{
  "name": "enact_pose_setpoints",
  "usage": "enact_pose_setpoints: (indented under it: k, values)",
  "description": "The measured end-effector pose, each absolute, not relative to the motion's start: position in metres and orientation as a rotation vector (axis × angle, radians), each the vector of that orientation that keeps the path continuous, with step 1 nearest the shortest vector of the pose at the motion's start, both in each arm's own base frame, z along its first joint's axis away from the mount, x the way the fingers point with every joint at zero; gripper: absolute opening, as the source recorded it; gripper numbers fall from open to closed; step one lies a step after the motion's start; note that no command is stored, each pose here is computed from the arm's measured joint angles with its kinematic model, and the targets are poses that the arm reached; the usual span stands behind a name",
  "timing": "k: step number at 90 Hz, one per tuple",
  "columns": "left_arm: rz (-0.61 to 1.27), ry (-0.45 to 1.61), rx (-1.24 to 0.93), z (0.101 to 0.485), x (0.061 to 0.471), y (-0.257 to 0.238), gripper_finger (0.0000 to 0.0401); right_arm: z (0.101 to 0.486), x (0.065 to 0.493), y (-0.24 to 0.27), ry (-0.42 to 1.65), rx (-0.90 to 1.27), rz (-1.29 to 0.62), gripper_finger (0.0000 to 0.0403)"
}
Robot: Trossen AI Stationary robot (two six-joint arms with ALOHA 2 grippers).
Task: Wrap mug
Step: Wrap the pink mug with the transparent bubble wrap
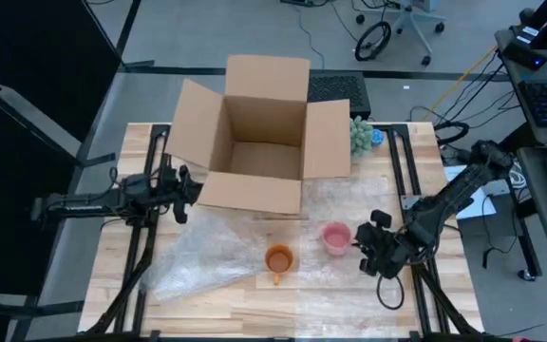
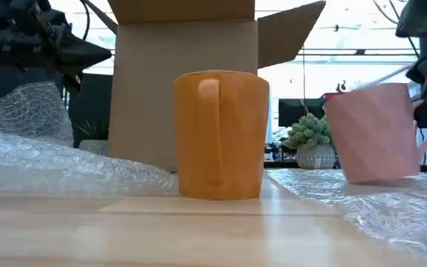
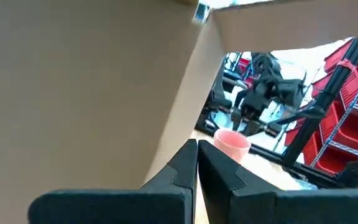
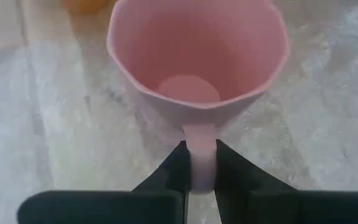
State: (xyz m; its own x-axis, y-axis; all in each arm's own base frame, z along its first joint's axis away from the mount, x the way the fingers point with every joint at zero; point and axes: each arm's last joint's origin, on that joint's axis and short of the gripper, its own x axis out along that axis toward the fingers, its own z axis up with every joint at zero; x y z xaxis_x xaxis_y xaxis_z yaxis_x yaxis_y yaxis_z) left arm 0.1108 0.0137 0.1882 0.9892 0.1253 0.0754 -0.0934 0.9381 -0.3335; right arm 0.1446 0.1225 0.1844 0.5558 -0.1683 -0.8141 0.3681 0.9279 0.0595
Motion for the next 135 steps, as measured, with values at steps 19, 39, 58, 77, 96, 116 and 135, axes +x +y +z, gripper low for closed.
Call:
enact_pose_setpoints:
  k: [19, 39, 58, 77, 96, 116, 135]
  values:
    - [0.113, -0.103, -0.327, 0.189, 0.111, 0.014, 0.0000, 0.180, 0.140, 0.124, 0.956, 0.245, -0.309, 0.0066]
    - [0.114, -0.103, -0.329, 0.189, 0.111, 0.014, 0.0000, 0.191, 0.135, 0.124, 1.081, 0.296, -0.264, 0.0152]
    - [0.113, -0.102, -0.330, 0.189, 0.111, 0.014, 0.0000, 0.243, 0.135, 0.131, 1.064, 0.522, -0.132, 0.0210]
    - [0.111, -0.103, -0.352, 0.189, 0.111, 0.014, 0.0000, 0.270, 0.156, 0.171, 0.766, 0.652, 0.167, 0.0216]
    - [0.110, -0.103, -0.356, 0.189, 0.111, 0.014, 0.0000, 0.256, 0.192, 0.213, 0.678, 0.551, 0.290, 0.0198]
    - [0.108, -0.112, -0.355, 0.190, 0.111, 0.014, 0.0000, 0.269, 0.216, 0.242, 0.879, 0.339, 0.195, 0.0177]
    - [0.105, -0.112, -0.364, 0.190, 0.111, 0.014, 0.0000, 0.277, 0.235, 0.272, 1.048, 0.135, 0.084, 0.0155]
